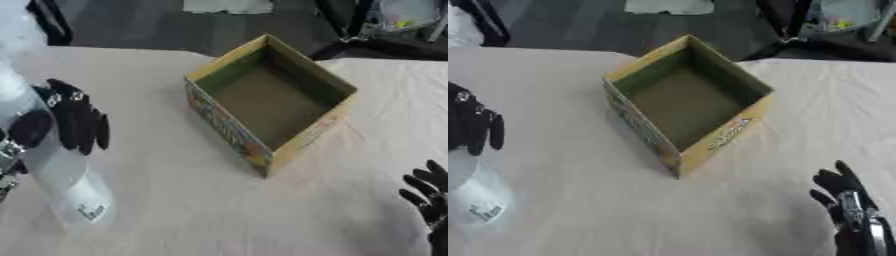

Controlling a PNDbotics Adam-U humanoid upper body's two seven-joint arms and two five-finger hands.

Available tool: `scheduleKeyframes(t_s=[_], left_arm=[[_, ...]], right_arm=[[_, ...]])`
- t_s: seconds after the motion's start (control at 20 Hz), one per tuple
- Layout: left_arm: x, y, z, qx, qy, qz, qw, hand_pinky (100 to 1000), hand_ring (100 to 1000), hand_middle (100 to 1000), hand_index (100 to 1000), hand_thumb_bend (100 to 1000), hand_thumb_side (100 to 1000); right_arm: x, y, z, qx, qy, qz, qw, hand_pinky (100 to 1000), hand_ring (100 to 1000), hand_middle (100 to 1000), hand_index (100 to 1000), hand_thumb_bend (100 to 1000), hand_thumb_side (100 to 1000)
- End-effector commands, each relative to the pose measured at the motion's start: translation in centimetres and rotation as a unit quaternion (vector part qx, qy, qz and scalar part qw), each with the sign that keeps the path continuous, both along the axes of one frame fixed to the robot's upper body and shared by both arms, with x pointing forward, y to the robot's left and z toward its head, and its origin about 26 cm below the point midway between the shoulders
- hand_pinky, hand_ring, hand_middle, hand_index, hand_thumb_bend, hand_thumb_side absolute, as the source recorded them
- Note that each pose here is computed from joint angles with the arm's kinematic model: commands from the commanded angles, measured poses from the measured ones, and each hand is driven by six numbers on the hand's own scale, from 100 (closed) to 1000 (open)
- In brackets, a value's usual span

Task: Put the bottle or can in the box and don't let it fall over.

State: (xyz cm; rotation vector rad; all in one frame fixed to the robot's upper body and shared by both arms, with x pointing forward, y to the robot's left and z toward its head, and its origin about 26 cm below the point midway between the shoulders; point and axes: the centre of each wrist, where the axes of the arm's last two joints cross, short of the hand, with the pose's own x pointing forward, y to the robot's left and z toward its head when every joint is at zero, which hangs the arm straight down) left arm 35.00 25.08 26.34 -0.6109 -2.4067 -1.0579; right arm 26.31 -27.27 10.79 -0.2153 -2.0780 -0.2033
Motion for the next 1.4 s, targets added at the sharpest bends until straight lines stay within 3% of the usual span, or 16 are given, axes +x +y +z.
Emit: scheduleKeyframes(t_s=[0.05,0.2,0.45,1.0,1.4], left_arm=[[-0.5,0.5,1.7,-0.002,-0.029,0.006,1.0,405,238,270,256,100,589],[-0.7,0.3,2.2,-0.01,-0.035,0.002,0.999,404,238,268,256,100,591],[-1.0,-0.1,3.5,-0.027,-0.05,-0.012,0.998,480,236,263,258,100,596],[-1.3,-1.0,7.1,-0.063,-0.084,-0.035,0.994,476,234,246,260,100,579],[0.4,-1.8,8.9,-0.086,-0.095,-0.022,0.992,464,223,244,258,100,596]], right_arm=[[-0.1,-0.3,0.5,-0.007,-0.008,-0.002,1.0,819,850,988,740,100,828],[-0.1,-0.3,0.4,-0.008,-0.009,-0.002,1.0,819,850,987,740,100,825],[-0.2,-0.5,0.4,-0.009,-0.01,-0.002,1.0,819,850,986,740,100,817],[-0.4,-1.0,0.3,-0.017,-0.014,0.002,1.0,818,848,985,739,100,807],[-0.3,-1.2,0.7,-0.025,-0.025,0.016,0.999,818,848,984,739,100,786]])
